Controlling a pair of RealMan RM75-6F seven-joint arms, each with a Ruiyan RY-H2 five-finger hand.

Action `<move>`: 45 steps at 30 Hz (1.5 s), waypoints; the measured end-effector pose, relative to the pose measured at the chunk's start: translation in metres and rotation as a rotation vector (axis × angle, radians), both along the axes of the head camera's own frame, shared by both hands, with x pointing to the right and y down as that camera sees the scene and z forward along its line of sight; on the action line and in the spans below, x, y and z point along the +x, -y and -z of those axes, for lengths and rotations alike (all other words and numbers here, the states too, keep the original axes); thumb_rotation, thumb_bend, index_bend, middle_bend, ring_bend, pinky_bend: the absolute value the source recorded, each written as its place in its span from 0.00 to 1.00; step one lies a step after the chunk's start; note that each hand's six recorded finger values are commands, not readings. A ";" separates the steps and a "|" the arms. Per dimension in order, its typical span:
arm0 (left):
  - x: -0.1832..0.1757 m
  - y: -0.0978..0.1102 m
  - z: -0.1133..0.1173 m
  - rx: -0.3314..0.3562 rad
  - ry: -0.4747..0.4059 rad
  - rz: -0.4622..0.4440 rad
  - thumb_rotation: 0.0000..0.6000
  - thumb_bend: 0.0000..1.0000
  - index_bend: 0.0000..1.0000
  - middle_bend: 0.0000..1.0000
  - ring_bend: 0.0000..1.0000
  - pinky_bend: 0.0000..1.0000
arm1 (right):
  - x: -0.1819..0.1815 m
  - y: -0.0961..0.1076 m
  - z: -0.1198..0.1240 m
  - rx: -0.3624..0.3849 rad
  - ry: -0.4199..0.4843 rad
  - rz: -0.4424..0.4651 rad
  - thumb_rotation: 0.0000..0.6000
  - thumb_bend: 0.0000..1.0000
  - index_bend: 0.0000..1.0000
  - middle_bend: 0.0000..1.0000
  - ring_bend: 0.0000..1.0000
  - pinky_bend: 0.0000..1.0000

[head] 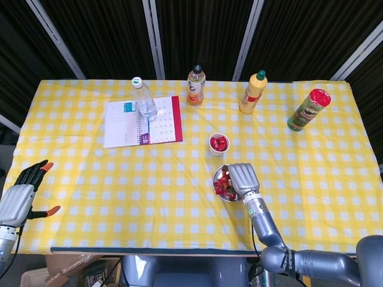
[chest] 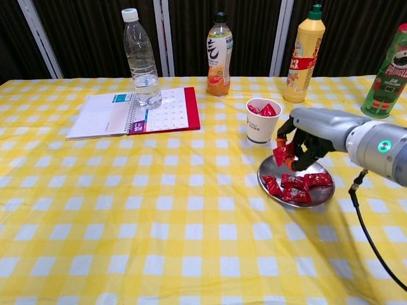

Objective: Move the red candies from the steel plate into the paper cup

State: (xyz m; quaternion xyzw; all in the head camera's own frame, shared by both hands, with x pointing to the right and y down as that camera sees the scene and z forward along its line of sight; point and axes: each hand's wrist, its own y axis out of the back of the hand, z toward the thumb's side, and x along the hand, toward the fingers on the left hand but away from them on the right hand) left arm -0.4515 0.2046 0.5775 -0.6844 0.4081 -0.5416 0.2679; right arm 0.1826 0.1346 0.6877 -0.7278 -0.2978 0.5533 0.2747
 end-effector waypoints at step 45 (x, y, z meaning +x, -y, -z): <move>0.000 0.002 -0.004 -0.063 -0.011 0.031 1.00 0.04 0.00 0.00 0.00 0.00 | -0.023 0.104 -0.010 0.141 -0.055 -0.062 1.00 0.51 0.35 0.81 0.90 1.00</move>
